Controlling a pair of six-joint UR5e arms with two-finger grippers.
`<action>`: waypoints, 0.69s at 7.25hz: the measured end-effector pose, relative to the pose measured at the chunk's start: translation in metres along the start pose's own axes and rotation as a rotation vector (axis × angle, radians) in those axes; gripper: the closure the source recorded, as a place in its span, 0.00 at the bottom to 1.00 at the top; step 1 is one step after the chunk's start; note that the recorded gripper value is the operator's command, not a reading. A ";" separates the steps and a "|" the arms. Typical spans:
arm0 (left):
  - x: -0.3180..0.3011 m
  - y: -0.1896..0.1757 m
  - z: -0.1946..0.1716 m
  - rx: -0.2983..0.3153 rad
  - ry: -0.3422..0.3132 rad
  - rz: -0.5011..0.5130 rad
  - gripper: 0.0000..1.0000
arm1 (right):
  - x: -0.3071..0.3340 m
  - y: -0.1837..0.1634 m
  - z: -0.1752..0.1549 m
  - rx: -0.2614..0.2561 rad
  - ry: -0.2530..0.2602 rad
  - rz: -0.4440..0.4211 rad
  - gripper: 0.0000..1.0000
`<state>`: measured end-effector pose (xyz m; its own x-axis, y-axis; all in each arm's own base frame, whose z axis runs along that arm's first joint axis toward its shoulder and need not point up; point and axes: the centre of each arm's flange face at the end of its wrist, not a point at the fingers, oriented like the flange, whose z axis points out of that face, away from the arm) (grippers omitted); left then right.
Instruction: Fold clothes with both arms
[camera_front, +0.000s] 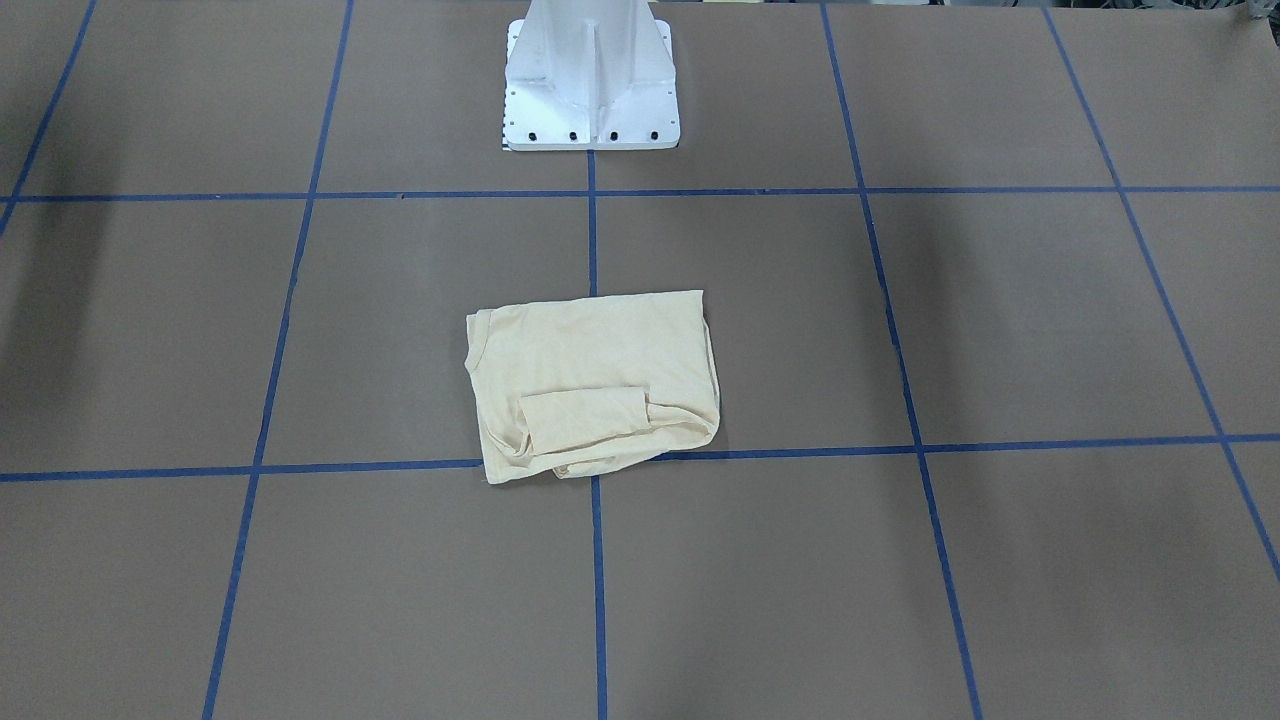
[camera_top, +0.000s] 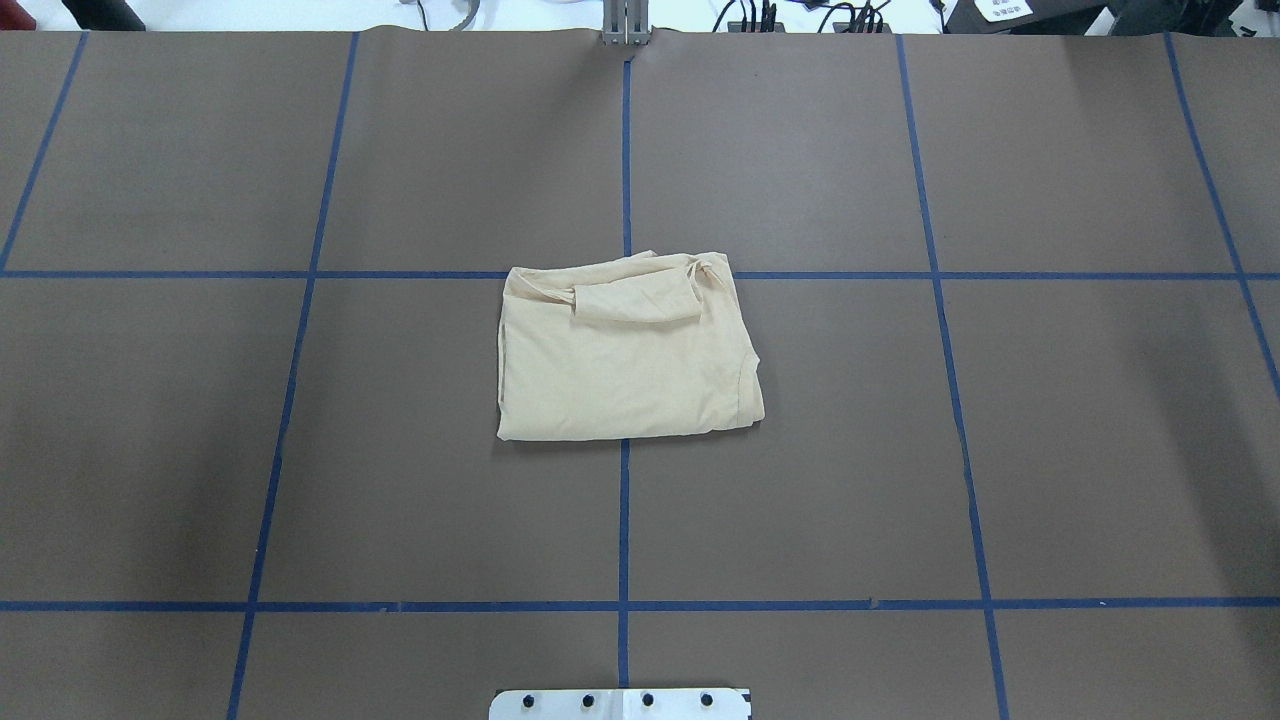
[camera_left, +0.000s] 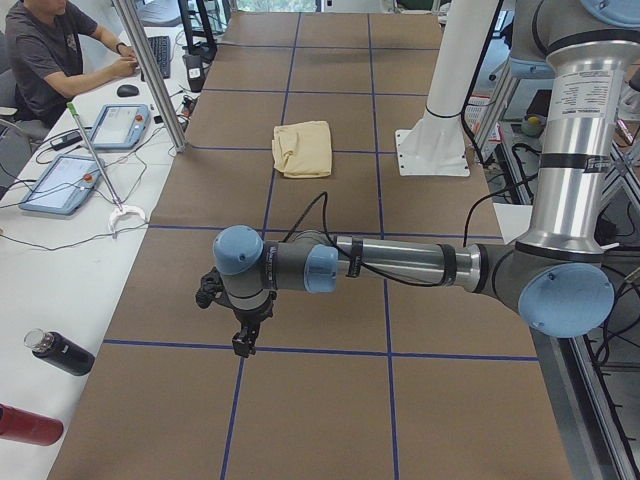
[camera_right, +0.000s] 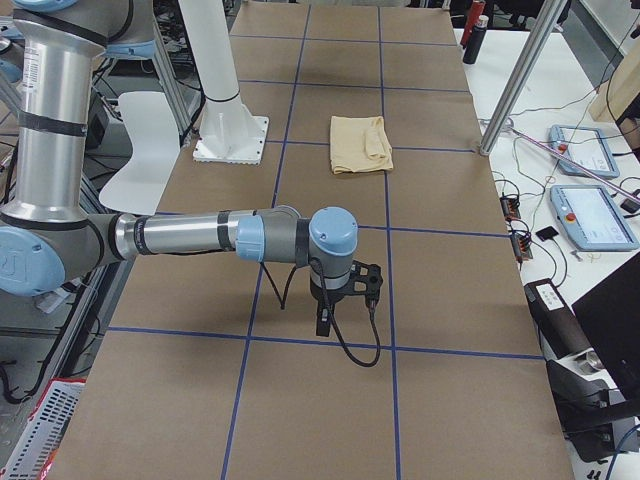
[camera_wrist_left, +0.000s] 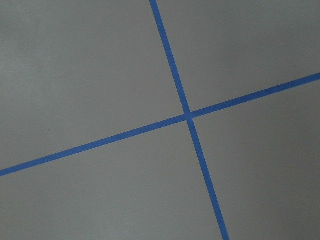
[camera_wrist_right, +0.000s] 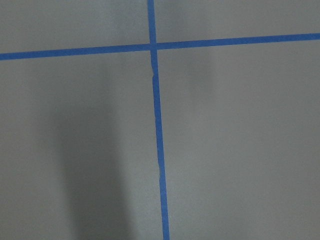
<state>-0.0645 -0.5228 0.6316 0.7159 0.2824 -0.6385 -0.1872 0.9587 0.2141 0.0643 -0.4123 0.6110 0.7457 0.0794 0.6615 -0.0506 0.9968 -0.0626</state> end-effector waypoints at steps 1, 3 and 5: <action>0.000 0.000 0.000 0.001 0.004 -0.001 0.00 | 0.000 0.000 0.000 0.000 0.003 0.000 0.00; -0.001 0.002 0.002 -0.001 0.006 -0.003 0.00 | 0.001 0.000 0.001 -0.002 0.004 0.004 0.00; -0.001 0.003 0.003 -0.003 0.007 -0.006 0.00 | 0.003 0.001 0.003 -0.008 -0.002 0.011 0.00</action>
<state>-0.0640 -0.5202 0.6350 0.7127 0.2764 -0.6447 -0.1846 0.9606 0.2077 0.0642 -0.4114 0.6153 0.7440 0.0900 0.6621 -0.0534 0.9957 -0.0753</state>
